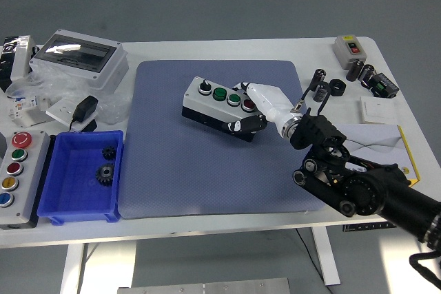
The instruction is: Pick up the button,place it on the desk,press the button,press the button
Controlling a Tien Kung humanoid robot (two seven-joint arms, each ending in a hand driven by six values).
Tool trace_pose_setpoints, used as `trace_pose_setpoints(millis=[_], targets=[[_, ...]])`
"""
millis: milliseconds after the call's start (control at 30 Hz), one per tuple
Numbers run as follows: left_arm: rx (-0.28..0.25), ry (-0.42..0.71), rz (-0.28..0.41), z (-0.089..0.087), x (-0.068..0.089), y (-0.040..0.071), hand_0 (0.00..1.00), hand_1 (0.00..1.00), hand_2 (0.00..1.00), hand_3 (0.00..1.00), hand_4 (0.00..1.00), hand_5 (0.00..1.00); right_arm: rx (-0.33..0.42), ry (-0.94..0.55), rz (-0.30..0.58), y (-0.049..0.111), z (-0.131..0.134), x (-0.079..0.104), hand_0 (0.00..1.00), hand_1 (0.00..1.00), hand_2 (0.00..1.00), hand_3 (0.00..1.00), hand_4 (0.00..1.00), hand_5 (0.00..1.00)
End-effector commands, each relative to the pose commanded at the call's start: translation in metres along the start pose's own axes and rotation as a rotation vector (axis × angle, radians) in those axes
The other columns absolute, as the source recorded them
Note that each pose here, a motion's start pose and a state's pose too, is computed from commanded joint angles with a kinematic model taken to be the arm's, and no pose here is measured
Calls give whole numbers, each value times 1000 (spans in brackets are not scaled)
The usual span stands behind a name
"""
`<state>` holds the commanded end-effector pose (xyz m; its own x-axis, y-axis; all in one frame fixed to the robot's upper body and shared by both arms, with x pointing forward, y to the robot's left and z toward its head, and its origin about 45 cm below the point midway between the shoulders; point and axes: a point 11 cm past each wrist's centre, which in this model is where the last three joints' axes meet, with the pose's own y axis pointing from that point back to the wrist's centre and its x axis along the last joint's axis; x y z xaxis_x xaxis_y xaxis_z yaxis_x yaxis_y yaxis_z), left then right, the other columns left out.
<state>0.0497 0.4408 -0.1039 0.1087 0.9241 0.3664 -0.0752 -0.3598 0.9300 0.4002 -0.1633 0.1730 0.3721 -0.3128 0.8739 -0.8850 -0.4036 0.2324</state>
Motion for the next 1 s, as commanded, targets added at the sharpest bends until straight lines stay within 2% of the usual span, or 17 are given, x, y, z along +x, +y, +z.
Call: trace_pose_setpoints(millis=[167, 333, 400, 500, 567, 600, 767, 800, 967, 1000], targets=[[0, 0, 1, -1, -1, 0, 625, 595, 546, 603, 660, 466, 99, 38, -76, 26, -13, -5, 106, 291, 303, 350, 183, 2], [-9, -3, -2, 2, -3, 0, 625, 595, 546, 603, 660, 466, 206, 77, -31, 38, -41, -13, 106, 291, 303, 350, 183, 2], [-11, -5, -4, 2, -4, 0, 625, 595, 547, 603, 664, 474, 223, 106, -8, 39, -42, -15, 145, 306, 309, 362, 216, 2], [-13, -7, -5, 3, -5, 0, 625, 595, 547, 603, 664, 474, 247, 162, 21, 40, -41, -18, 145, 306, 309, 362, 216, 2], [-12, -7, -6, 2, -5, 0, 625, 595, 547, 603, 664, 474, 256, 191, 31, 41, -40, -18, 145, 306, 309, 362, 216, 2], [-11, -7, -6, 2, -5, 0, 625, 595, 547, 603, 663, 481, 255, 198, 31, 41, -39, -18, 181, 330, 319, 397, 308, 2], [-11, -7, -6, 3, -5, 0, 625, 595, 547, 603, 663, 481, 233, 198, 4, 41, -35, -24, 181, 330, 319, 397, 308, 2], [-11, -7, -6, 3, -5, 0, 625, 595, 548, 604, 664, 484, 227, 194, -4, 41, -34, -25, 222, 357, 326, 407, 377, 7], [-11, -9, -6, 2, -5, 0, 625, 595, 548, 604, 664, 484, 187, 167, -41, 41, -28, -30, 222, 357, 326, 407, 377, 7], [-11, -9, -7, 2, -5, 0, 625, 594, 548, 604, 662, 489, 182, 164, -45, 41, -27, -31, 380, 489, 475, 582, 624, 2]])
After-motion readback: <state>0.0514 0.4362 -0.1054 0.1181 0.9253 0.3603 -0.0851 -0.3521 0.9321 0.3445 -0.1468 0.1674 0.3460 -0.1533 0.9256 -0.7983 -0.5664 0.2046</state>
